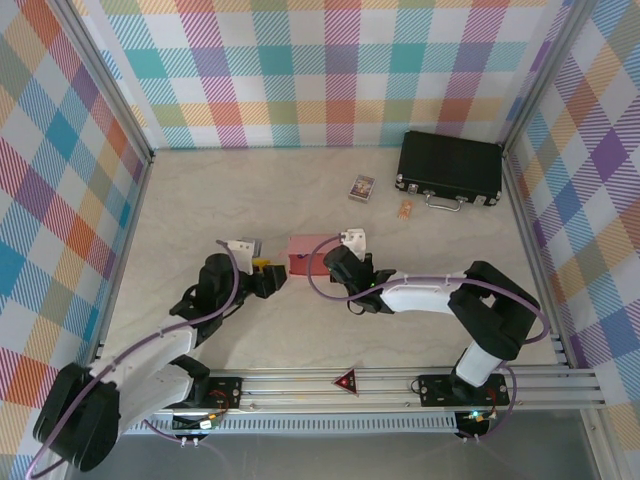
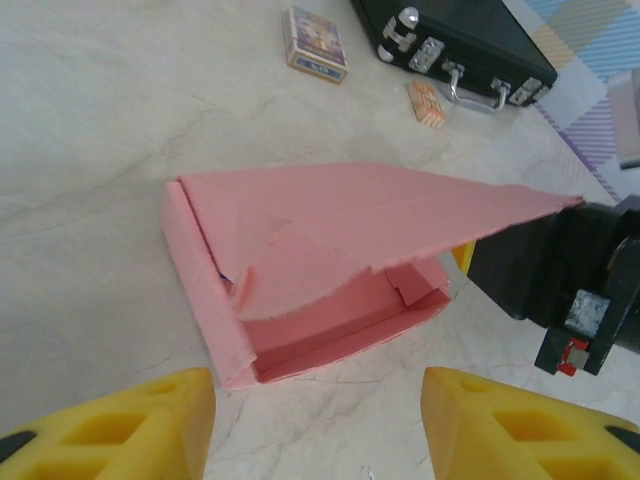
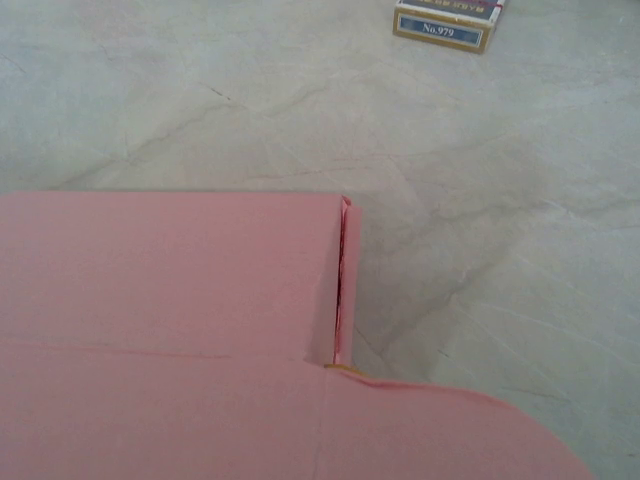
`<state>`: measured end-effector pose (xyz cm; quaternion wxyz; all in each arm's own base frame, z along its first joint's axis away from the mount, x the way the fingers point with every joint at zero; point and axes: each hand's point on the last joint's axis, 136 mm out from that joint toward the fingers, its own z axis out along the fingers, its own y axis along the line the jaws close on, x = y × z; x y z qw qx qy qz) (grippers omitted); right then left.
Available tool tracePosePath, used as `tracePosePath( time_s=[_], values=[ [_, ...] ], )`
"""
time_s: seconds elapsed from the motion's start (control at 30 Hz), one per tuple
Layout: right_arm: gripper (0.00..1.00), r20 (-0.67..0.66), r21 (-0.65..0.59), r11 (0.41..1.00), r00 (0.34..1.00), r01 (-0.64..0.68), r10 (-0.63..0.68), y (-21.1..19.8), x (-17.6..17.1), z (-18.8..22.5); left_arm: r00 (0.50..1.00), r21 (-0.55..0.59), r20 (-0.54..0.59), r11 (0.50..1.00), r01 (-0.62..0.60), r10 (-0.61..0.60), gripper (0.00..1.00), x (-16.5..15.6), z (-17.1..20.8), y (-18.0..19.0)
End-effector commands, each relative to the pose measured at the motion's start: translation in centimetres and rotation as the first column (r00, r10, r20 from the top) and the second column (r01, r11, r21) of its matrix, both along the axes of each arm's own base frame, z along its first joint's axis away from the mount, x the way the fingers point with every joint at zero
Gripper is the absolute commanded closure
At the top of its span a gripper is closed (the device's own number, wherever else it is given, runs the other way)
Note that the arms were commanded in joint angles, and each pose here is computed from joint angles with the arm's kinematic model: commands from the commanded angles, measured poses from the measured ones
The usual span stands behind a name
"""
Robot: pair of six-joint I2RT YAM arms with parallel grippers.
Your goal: Fold the paper box
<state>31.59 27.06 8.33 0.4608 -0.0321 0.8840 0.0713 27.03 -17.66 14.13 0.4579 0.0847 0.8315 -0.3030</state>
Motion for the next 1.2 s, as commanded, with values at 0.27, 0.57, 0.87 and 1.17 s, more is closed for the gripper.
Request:
tracePosePath(
  time_s=[0.27,0.57,0.87,1.17],
  values=[
    [0.97,-0.063,-0.048,0.999,0.998,0.001,-0.004,-0.5,-1.6,-2.6,0.983,0.03,-0.106,0.989,-0.145,0.147,0.42,1.7,0.8,1.1],
    [0.94,-0.058,-0.078,0.997,0.998,0.014,-0.018,-0.9,-1.8,-2.6,0.961,0.048,-0.203,0.983,-0.18,0.186,0.44,5.4,0.4,-0.6],
    [0.83,-0.075,-0.1,0.995,0.997,-0.004,-0.003,-0.7,-2.4,-2.7,0.941,0.079,-0.299,0.987,-0.14,0.157,0.48,6.7,-2.0,-2.2],
    [0.63,-0.089,-0.109,0.994,0.996,-0.006,-0.004,-0.6,-2.9,-2.2,0.918,0.106,-0.367,0.987,-0.121,0.152,0.52,7.1,-4.2,-2.9]
  ],
)
